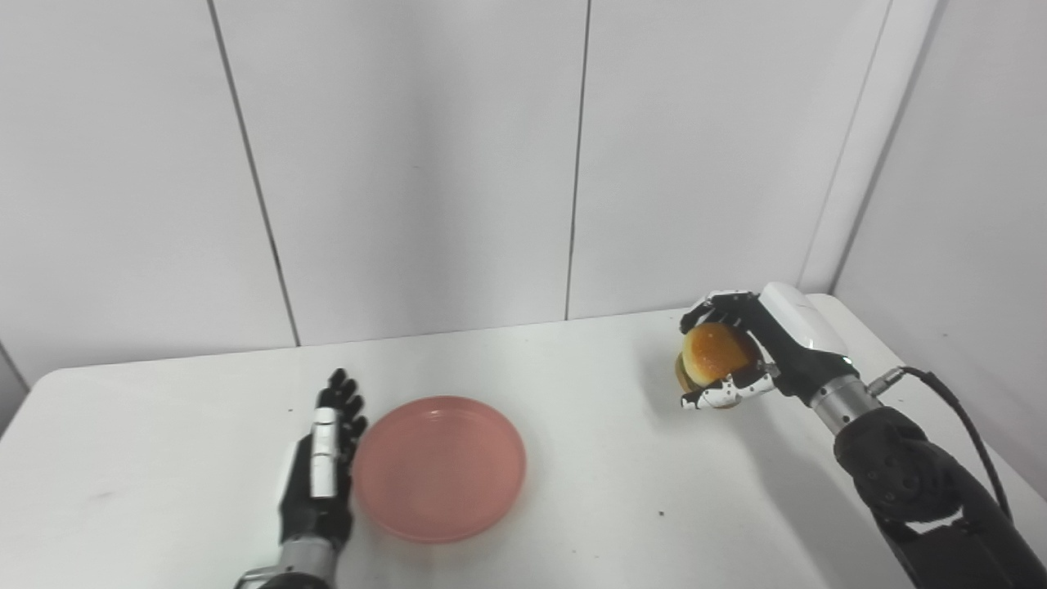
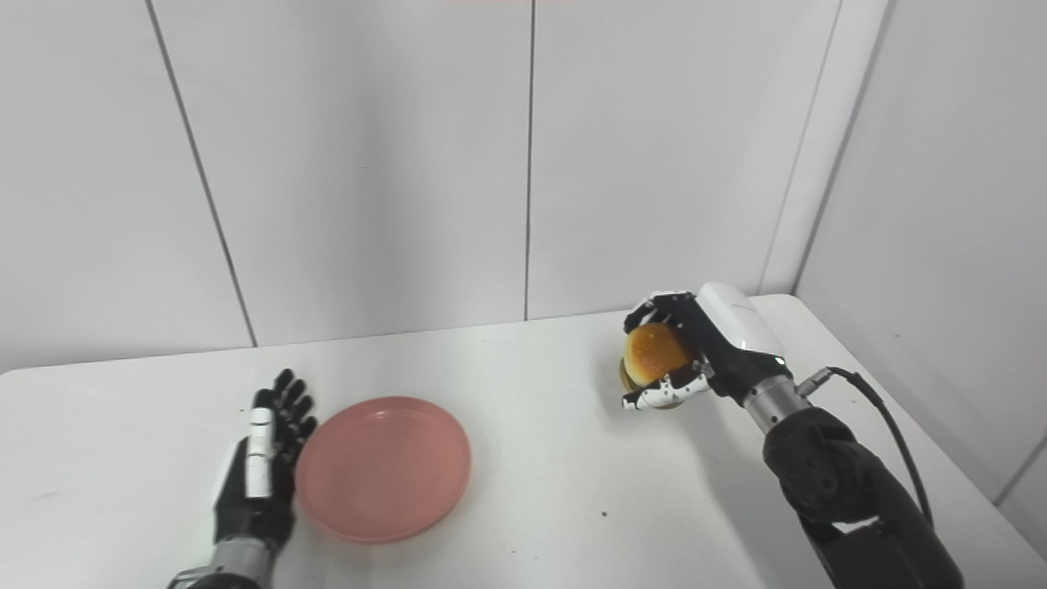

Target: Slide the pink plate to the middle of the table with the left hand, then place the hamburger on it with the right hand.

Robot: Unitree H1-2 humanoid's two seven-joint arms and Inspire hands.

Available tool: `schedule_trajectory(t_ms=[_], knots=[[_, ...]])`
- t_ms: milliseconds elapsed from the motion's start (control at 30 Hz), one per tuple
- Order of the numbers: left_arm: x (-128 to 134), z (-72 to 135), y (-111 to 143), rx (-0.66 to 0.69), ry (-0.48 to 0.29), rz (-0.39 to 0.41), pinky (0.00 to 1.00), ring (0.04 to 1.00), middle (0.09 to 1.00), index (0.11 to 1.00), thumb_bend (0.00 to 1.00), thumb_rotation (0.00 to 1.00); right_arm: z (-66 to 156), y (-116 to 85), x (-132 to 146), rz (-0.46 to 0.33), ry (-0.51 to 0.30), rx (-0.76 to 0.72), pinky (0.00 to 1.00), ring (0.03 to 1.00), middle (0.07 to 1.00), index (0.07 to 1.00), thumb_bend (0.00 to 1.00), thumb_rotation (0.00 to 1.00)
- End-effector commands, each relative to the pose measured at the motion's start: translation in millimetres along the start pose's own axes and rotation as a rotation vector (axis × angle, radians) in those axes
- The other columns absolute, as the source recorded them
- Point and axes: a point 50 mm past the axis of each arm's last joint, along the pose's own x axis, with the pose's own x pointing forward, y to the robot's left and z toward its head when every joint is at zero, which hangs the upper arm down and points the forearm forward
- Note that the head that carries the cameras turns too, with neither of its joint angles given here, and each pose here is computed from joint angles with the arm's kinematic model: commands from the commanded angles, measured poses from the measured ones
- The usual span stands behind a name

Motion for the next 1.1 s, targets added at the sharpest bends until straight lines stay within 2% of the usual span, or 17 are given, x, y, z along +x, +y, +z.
schedule_trajectory(t_ms=[0,100,267,467,667,800,1067], knots=[[-9.5,-12.5,-6.1,-0.008,0.019,0.012,1.00,1.000,1.000,0.967,0.62,1.00,19.3,-9.6,16.0,-0.038,-0.121,0.002,0.37,0.423,0.492,0.517,0.52,0.00],[-8.3,-14.3,-11.2,-0.015,0.016,0.021,1.00,1.000,1.000,0.965,0.62,1.00,42.9,7.0,26.7,0.004,-0.167,-0.012,0.37,0.420,0.485,0.523,0.52,0.00],[-7.6,-17.0,-17.7,-0.005,0.011,0.042,1.00,1.000,0.997,0.957,0.63,1.00,88.2,30.4,39.4,0.085,-0.270,0.054,0.36,0.412,0.482,0.526,0.52,0.00],[-7.4,-19.2,-25.8,-0.004,0.000,0.066,1.00,1.000,0.999,0.961,0.61,1.00,124.2,56.1,61.0,0.146,-0.402,0.095,0.39,0.422,0.480,0.526,0.52,0.00],[-6.1,-20.4,-32.7,0.027,-0.030,0.093,1.00,1.000,0.998,0.955,0.59,1.00,151.0,70.6,74.7,0.193,-0.446,0.098,0.36,0.414,0.476,0.526,0.52,0.00],[-4.9,-20.8,-34.9,0.042,-0.042,0.100,1.00,1.000,0.999,0.955,0.57,1.00,156.7,80.0,80.8,0.221,-0.455,0.116,0.37,0.415,0.482,0.524,0.52,0.00],[-3.7,-22.8,-39.2,0.072,-0.057,0.121,1.00,1.000,0.988,0.952,0.57,1.00,153.6,106.1,100.7,0.298,-0.432,0.117,0.38,0.413,0.478,0.526,0.52,0.00]])
